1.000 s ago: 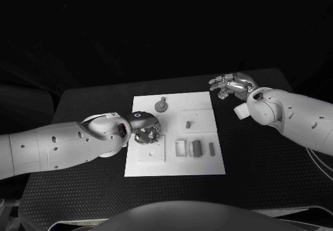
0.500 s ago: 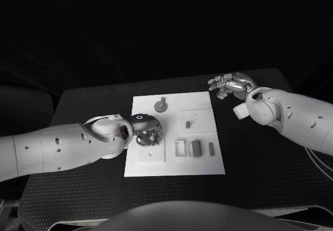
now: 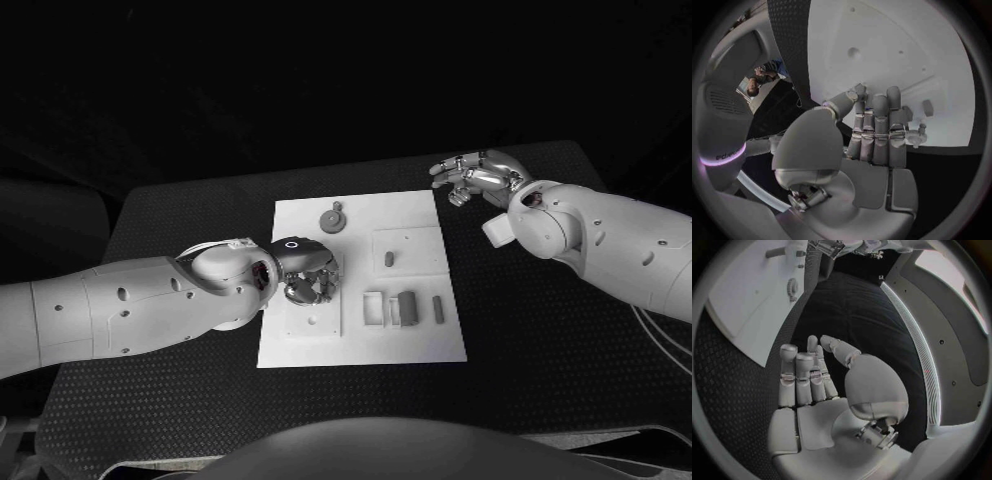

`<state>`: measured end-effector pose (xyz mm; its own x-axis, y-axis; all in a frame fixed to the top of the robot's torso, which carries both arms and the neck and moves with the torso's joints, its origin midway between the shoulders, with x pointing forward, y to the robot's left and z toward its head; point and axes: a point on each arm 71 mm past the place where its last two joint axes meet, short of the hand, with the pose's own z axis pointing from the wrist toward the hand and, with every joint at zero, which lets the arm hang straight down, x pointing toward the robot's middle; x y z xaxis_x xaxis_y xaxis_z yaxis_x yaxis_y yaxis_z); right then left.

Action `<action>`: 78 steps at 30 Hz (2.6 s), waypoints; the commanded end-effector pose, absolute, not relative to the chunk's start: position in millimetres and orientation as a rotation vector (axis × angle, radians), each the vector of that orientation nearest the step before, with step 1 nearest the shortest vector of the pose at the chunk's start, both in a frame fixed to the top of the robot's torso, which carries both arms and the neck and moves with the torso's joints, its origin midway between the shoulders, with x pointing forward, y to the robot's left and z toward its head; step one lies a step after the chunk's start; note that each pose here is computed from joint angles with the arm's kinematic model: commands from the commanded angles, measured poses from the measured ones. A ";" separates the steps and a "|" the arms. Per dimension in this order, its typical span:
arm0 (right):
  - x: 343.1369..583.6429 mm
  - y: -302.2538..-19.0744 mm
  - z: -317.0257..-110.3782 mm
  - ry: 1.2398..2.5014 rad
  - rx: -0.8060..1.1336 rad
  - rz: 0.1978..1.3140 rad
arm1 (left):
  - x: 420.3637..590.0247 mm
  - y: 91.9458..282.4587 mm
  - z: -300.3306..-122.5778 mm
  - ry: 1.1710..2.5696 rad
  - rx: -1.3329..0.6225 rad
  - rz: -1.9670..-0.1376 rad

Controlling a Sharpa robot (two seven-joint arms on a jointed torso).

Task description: Assemble the parts on the task board

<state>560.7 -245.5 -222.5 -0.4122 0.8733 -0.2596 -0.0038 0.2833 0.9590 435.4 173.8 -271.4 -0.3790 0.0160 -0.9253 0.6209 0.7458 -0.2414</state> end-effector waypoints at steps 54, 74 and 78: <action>558.8 -239.0 -221.2 1.688 0.777 1.285 | 434.1 169.9 -277.1 1.939 0.530 -0.650; 558.8 -238.6 -221.1 1.687 0.777 1.286 | 434.6 162.1 -274.7 1.908 0.517 -0.701; 558.7 -239.3 -221.2 1.688 0.777 1.286 | 435.8 164.3 -274.5 1.903 0.506 -0.695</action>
<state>559.3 -241.0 -221.9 -0.4273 0.8673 -0.2553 -0.0070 0.2792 0.9602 436.2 165.3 -275.2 -0.4073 0.0577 -0.9115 0.6168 0.7534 -0.2279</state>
